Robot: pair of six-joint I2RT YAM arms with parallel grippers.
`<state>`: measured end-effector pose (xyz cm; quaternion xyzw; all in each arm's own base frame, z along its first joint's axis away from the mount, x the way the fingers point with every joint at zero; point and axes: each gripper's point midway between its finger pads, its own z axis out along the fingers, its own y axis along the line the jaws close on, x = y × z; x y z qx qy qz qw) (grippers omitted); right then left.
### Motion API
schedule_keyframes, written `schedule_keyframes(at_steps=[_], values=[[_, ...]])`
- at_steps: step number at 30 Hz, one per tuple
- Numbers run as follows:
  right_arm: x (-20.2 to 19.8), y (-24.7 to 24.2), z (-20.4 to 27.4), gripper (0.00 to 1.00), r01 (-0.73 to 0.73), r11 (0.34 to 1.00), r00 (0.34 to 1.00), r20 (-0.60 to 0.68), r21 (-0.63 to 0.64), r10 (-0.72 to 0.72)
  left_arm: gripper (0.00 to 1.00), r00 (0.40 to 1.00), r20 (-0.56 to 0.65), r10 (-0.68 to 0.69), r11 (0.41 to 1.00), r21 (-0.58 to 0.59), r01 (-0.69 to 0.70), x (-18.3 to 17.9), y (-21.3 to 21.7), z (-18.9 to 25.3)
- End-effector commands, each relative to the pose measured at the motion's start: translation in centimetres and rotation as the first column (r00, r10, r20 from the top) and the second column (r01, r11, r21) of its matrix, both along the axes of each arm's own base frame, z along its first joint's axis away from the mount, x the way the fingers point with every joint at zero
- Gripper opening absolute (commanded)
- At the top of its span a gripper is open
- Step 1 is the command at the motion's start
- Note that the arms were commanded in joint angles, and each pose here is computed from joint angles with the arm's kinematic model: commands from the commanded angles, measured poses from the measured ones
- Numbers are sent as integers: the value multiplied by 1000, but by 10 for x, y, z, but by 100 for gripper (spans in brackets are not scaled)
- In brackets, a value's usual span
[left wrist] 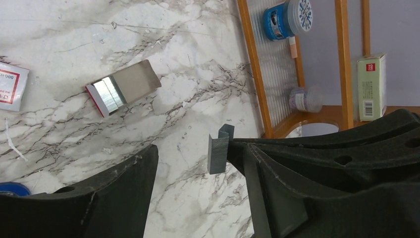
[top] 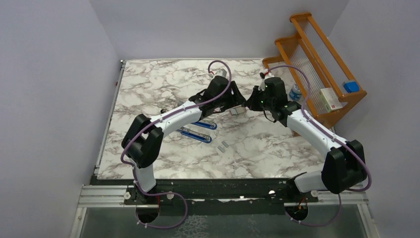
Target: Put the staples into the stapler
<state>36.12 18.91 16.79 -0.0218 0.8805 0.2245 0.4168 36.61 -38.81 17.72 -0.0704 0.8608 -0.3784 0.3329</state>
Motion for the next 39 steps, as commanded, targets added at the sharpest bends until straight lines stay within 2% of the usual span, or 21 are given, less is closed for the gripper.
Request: schedule_keyframes(at_steps=[1,9,19,39], values=[[6,6,16,1,-6,1000,999,44,30,4,66,1000,15,-23,999,-28,23,2,-10,11],[6,7,18,1,-11,999,999,50,32,9,58,999,-3,-34,999,-34,34,1,-13,5],[5,8,18,1,-17,999,999,50,34,15,56,999,0,-42,998,-54,42,2,-18,9],[6,9,18,1,-23,999,999,49,38,21,39,997,8,-83,993,-85,83,-1,-27,13]])
